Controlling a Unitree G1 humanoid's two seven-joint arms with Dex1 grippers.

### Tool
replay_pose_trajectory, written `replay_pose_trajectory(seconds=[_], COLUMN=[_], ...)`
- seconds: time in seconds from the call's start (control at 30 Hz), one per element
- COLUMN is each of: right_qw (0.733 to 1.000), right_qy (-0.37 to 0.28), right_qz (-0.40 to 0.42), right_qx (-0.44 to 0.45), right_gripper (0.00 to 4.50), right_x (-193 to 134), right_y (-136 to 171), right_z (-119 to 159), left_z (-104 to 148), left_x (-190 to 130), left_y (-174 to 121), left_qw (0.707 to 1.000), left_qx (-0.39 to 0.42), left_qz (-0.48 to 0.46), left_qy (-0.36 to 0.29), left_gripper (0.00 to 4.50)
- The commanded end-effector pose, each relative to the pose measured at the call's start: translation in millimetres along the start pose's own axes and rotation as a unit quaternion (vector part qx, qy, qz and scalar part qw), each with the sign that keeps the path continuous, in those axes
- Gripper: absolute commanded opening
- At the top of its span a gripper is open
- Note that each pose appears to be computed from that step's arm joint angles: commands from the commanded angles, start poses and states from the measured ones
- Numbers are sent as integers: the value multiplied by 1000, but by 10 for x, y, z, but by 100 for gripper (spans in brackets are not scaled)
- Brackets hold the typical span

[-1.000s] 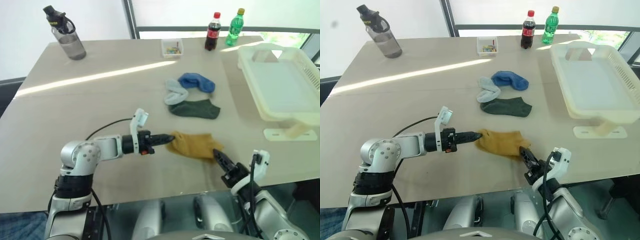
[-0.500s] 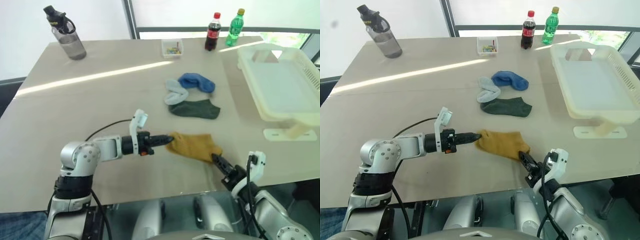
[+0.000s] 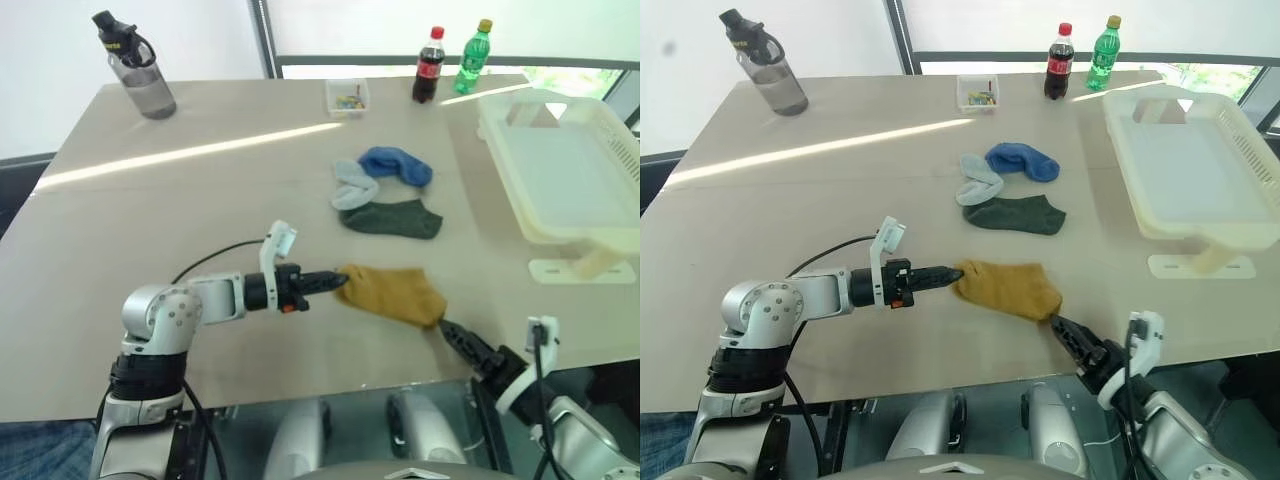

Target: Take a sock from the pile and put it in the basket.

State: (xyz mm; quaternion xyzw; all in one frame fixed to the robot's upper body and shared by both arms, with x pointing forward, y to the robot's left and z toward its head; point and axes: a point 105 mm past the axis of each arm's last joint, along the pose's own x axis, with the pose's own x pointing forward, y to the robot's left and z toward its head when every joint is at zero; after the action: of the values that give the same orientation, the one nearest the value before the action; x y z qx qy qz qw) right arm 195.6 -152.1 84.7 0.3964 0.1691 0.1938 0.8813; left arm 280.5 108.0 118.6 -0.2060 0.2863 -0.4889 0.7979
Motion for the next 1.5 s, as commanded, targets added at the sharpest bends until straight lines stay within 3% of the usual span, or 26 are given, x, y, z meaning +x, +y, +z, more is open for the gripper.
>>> replay_pose_trajectory(seconds=[0.03,0.2,0.4,0.7,0.87,1.03,1.17,1.3,1.5], right_qw=[998,997,975,893,852,794,815,822,821], right_qy=[-33,-12,12,14,42,103,90,89,100], right_qz=[51,74,68,79,74,25,31,37,43], right_qx=[2,-28,-209,-443,-516,-599,-572,-561,-561], right_gripper=[292,292,292,292,292,292,292,301,301], right_x=[31,260,440,557,603,620,633,646,645], right_y=[181,318,347,340,191,-183,-156,-143,-156], right_z=[178,143,149,306,258,224,224,243,236], left_z=[32,17,44,29,6,2,-14,-2,150], left_x=[15,27,21,54,53,51,39,24,-14], left_y=[-104,-125,-140,-165,-173,-185,-218,-236,-83], left_qw=[1000,1000,1000,1000,1000,1000,999,999,995], left_qx=[10,11,14,13,11,13,23,40,75], left_qz=[-19,-22,-23,-27,-25,-24,-31,-32,17], left_qy=[-5,-1,-5,-9,-11,-14,-12,-17,-56], left_gripper=[0,0,0,0,0,0,0,124,402])
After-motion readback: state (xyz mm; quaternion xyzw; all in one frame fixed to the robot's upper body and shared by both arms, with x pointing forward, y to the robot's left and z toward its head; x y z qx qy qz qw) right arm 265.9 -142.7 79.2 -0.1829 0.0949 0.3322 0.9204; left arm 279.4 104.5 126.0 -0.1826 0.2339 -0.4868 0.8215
